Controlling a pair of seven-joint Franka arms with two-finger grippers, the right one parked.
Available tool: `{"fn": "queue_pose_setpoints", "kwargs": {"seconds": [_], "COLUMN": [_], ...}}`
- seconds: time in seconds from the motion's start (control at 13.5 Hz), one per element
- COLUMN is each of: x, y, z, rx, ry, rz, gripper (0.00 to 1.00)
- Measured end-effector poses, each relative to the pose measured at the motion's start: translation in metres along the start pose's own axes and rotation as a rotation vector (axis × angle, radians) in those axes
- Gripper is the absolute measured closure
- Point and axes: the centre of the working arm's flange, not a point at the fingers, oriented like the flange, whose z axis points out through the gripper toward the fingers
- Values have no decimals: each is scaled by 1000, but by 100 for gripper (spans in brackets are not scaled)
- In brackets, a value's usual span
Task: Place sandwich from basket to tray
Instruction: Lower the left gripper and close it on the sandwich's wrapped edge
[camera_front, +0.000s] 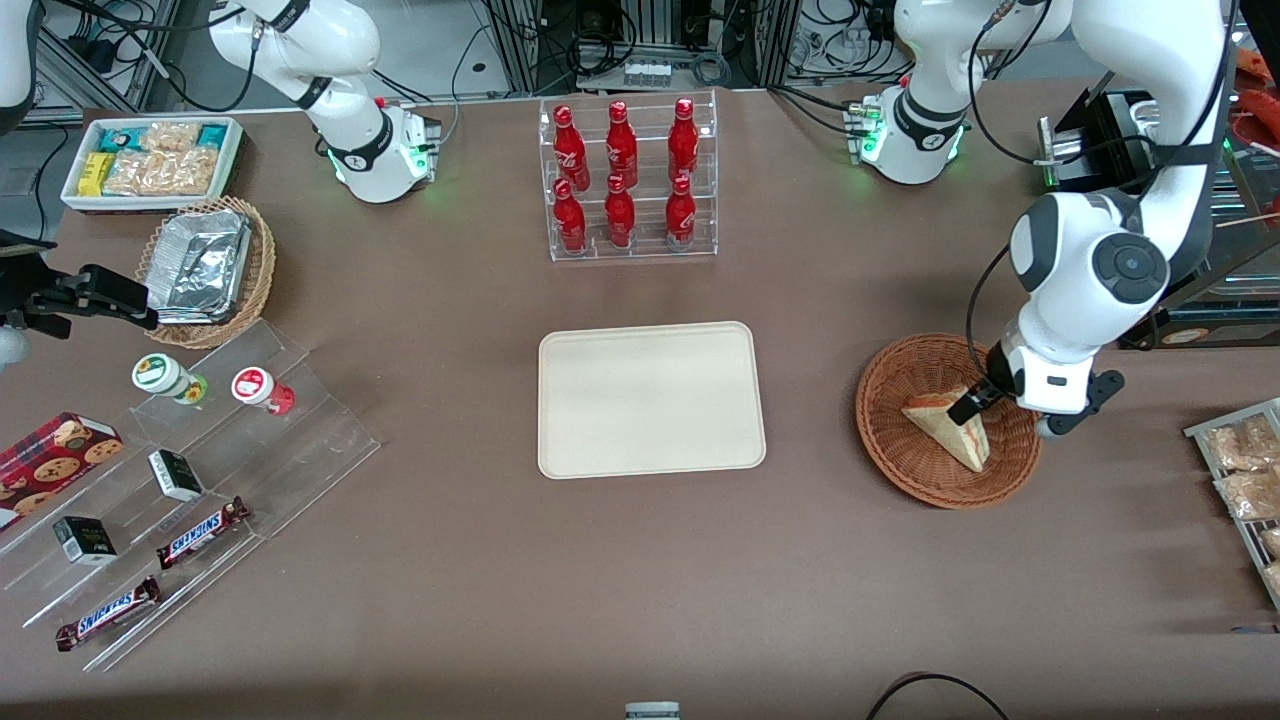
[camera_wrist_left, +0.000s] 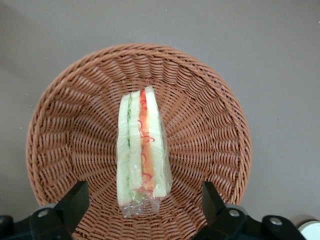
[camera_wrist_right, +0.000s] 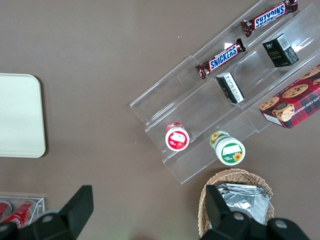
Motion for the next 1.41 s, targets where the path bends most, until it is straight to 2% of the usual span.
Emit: {"fn": "queue_pose_setpoints", "kwargs": {"seconds": [0.44,1.19,1.26,1.33,1.41], "x": [-7,-15,-15,-14,-14], "y": [-2,-8,-8,-8,-8], "z": [16,54,55,55,55], "rx": [16,10,10,10,9], "ry": [-22,-23,-23,-22,-21], "rz": [1,0,-1,-1,-2], "gripper": [0,2,5,14,27]}}
